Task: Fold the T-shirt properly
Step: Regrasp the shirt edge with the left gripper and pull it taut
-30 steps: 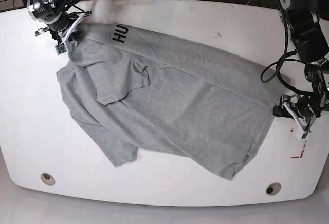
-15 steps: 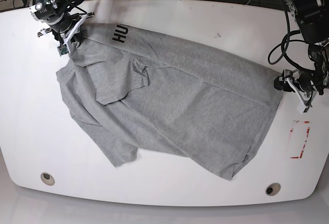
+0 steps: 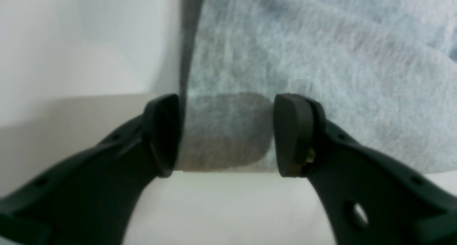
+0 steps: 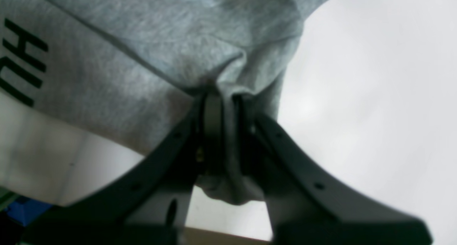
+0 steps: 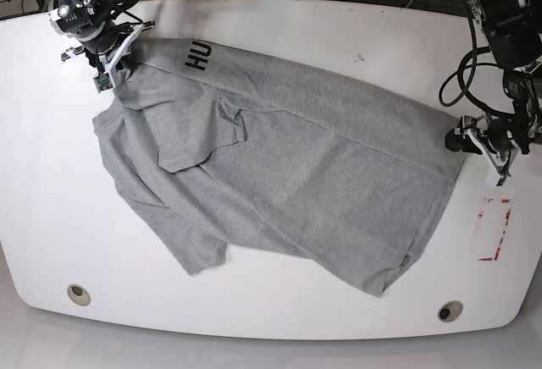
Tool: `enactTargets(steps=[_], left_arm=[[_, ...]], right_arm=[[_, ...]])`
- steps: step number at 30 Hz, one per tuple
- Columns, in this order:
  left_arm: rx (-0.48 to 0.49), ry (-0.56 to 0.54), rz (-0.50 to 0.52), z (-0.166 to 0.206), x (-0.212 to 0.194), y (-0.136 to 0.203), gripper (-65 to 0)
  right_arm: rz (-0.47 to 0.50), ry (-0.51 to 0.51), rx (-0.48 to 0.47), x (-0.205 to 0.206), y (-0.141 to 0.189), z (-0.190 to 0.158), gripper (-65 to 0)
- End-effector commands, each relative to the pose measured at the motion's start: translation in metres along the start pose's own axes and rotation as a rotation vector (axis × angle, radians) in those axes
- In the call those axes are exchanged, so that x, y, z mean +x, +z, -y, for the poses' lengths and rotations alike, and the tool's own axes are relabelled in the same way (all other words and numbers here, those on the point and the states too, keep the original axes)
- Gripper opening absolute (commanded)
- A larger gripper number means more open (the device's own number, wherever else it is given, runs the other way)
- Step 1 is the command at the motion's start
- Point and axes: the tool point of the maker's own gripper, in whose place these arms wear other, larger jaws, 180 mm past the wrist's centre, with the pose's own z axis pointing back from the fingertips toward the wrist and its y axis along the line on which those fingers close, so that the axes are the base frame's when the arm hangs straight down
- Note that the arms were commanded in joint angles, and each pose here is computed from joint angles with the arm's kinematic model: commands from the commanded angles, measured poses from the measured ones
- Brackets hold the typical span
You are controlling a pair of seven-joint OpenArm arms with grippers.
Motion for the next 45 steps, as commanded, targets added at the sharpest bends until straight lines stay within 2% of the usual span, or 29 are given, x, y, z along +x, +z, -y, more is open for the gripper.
enactTargets(steps=[1,2,5,7,12,17,25,31,38,45], left_arm=[[0.015,-0.012,-0.004,-0.005,0.003,0.006,-37.8],[0.014,-0.013,-0.016,-0.004,-0.002,0.004,-44.9],[0.008,-0.031,-0.036,0.0,-0.006,0.001,-59.7],[0.004,-0.042,-0.046,0.003,-0.007,-0.001,-65.0],[0.002,-0.042,-0.052,0.003,-0.009,-0.002,-65.0],[0.004,-0.03,-0.059,0.001,-0.017,-0.001,-65.0],[0.042,0.085,-0.091,-0.022,-0.062,0.014,-65.0],[0.122,0.106,-0.162,-0.043,-0.103,0.045,-65.0],[0.177,0.063,-0.186,-0.038,-0.135,0.069,-65.0],[0.236,0.087,-0.237,-0.039,-0.174,0.098,-65.0]], right_arm=[[0.029,0.012,-0.015,0.008,0.005,0.005,-57.2],[0.03,0.011,-0.015,0.008,0.005,0.005,-57.2],[0.03,0.011,-0.015,0.008,0.005,0.005,-57.2],[0.029,0.012,-0.015,0.008,0.005,0.005,-57.2],[0.029,0.011,-0.017,0.008,0.005,0.005,-57.7],[0.023,0.012,-0.018,0.006,0.005,0.005,-63.4],[0.015,0.01,-0.015,0.003,0.005,0.005,-63.6],[0.0,0.016,-0.01,-0.003,0.005,0.004,-63.6],[-0.011,0.021,-0.008,-0.006,0.006,0.003,-63.6],[-0.049,0.083,0.009,-0.014,0.007,0.003,-63.6]])
